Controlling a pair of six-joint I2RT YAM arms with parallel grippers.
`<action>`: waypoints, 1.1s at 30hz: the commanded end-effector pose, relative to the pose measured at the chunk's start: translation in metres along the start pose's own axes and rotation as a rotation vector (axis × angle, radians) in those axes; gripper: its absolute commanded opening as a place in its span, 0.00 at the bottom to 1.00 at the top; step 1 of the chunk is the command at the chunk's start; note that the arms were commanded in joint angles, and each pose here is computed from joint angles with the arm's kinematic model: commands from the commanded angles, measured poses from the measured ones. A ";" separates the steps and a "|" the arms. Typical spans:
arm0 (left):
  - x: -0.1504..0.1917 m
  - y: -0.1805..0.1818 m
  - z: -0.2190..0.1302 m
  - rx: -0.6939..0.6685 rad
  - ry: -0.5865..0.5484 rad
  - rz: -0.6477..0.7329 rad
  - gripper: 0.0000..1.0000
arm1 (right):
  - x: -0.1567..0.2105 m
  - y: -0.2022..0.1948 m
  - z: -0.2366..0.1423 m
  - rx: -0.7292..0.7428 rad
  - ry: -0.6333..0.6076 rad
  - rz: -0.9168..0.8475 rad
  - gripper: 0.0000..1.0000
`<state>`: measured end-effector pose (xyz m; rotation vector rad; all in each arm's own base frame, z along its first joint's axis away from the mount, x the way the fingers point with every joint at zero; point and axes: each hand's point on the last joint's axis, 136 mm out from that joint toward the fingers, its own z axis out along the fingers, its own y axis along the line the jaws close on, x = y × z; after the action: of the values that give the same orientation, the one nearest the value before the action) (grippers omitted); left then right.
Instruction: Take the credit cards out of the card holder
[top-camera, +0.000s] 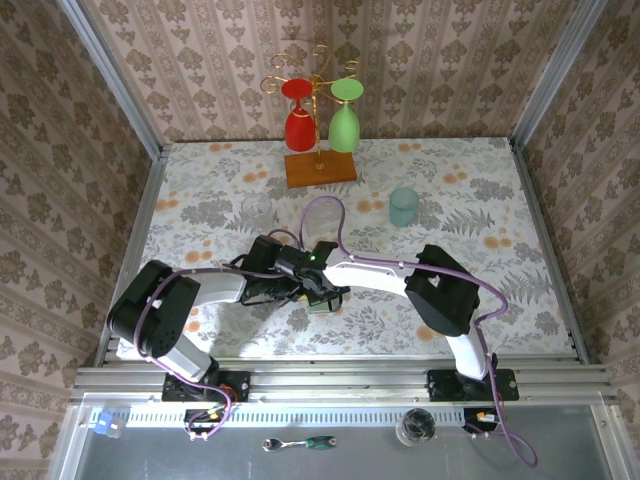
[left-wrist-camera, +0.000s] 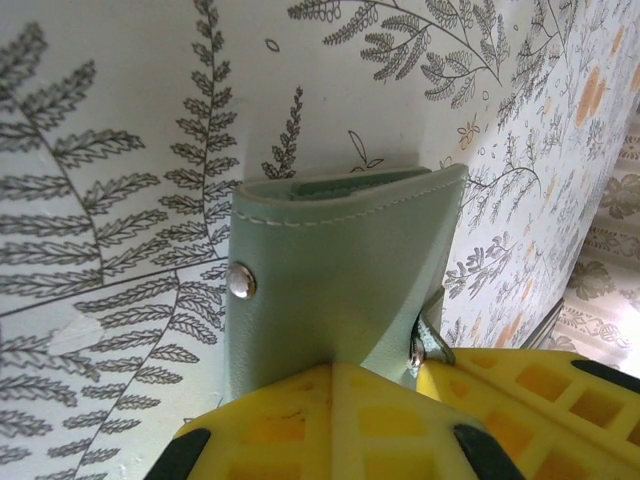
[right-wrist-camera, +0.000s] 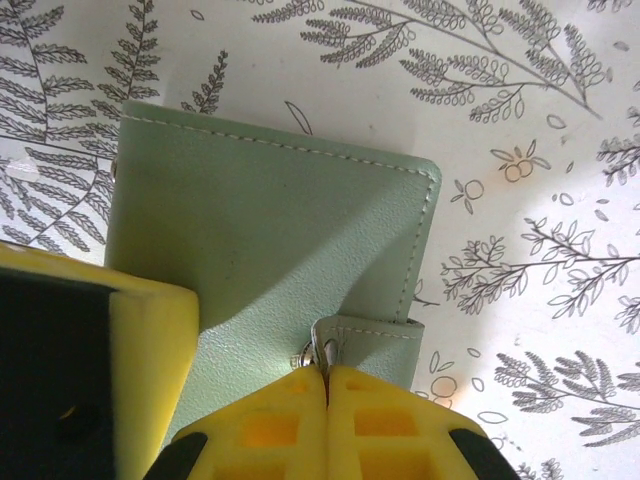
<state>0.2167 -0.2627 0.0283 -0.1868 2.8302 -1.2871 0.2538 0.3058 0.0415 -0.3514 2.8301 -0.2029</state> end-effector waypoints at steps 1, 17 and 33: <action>0.024 0.083 -0.005 -0.297 0.043 -0.128 0.00 | 0.014 -0.059 0.002 0.285 0.034 -0.091 0.00; 0.029 0.107 0.005 -0.299 0.078 -0.168 0.00 | 0.021 -0.084 -0.002 0.276 0.008 -0.015 0.00; -0.001 0.024 -0.003 -0.138 0.020 -0.036 0.09 | 0.022 -0.055 0.001 -0.249 0.077 0.281 0.12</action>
<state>0.2188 -0.2620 0.0296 -0.1444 2.8716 -1.2966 0.2508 0.2414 0.0408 -0.0509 2.9207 0.0748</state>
